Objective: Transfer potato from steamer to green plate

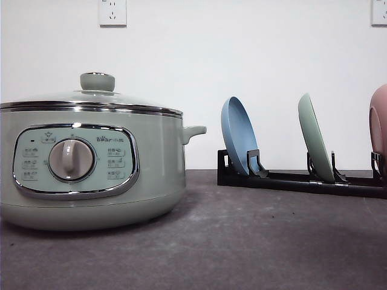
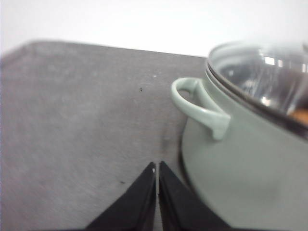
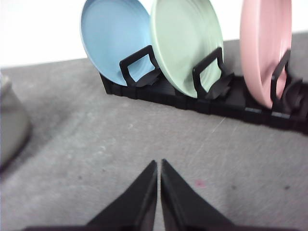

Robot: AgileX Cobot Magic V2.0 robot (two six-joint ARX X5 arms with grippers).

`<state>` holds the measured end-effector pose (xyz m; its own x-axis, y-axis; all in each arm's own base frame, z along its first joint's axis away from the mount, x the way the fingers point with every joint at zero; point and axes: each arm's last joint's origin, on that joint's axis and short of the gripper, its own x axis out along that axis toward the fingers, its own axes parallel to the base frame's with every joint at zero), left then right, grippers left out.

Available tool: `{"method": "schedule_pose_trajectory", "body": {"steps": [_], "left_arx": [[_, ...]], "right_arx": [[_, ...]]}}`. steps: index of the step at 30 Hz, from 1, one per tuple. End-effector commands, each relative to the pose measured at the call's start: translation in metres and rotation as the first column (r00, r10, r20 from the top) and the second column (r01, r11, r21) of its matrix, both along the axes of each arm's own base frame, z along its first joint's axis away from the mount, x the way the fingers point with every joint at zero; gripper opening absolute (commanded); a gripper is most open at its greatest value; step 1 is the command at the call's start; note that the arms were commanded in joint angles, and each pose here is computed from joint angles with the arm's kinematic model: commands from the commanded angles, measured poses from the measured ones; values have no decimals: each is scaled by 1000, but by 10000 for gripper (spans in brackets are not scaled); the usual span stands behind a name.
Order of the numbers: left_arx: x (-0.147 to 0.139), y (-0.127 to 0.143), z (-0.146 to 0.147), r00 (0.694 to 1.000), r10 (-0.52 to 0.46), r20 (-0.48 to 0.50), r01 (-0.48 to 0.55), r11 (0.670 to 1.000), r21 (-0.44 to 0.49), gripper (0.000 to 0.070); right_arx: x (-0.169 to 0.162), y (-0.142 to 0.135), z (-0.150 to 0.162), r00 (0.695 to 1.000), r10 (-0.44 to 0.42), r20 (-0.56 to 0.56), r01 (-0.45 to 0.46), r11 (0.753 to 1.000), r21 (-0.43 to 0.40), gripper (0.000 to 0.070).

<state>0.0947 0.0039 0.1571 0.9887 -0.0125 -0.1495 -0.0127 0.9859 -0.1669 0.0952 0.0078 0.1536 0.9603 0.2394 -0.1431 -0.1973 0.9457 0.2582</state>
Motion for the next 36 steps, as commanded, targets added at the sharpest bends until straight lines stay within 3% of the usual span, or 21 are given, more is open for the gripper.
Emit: {"method": "schedule_pose_trajectory", "body": {"steps": [1,11,19,29,36], "left_arx": [[1,0,-7,999,33,-31,-38,978,-203,0],[-3,0,17,998,47,30,-34,941,-335,1],[-12,-3,62,995,-19,96,51,939,-340,2],[-12,-5,131,992,-109,64,120,973,-195,1],[4,-8,169,962,-266,-58,258,959,-120,1]], "right_arx": [[0,0,-2,1000,-10,-25,12,998,69,0],[-3,0,14,1000,-17,2,16,987,158,0],[-12,0,57,993,-24,115,5,987,159,0],[-13,0,125,985,-14,172,-2,996,93,0],[-1,0,173,998,24,55,-23,999,-24,0]]}}
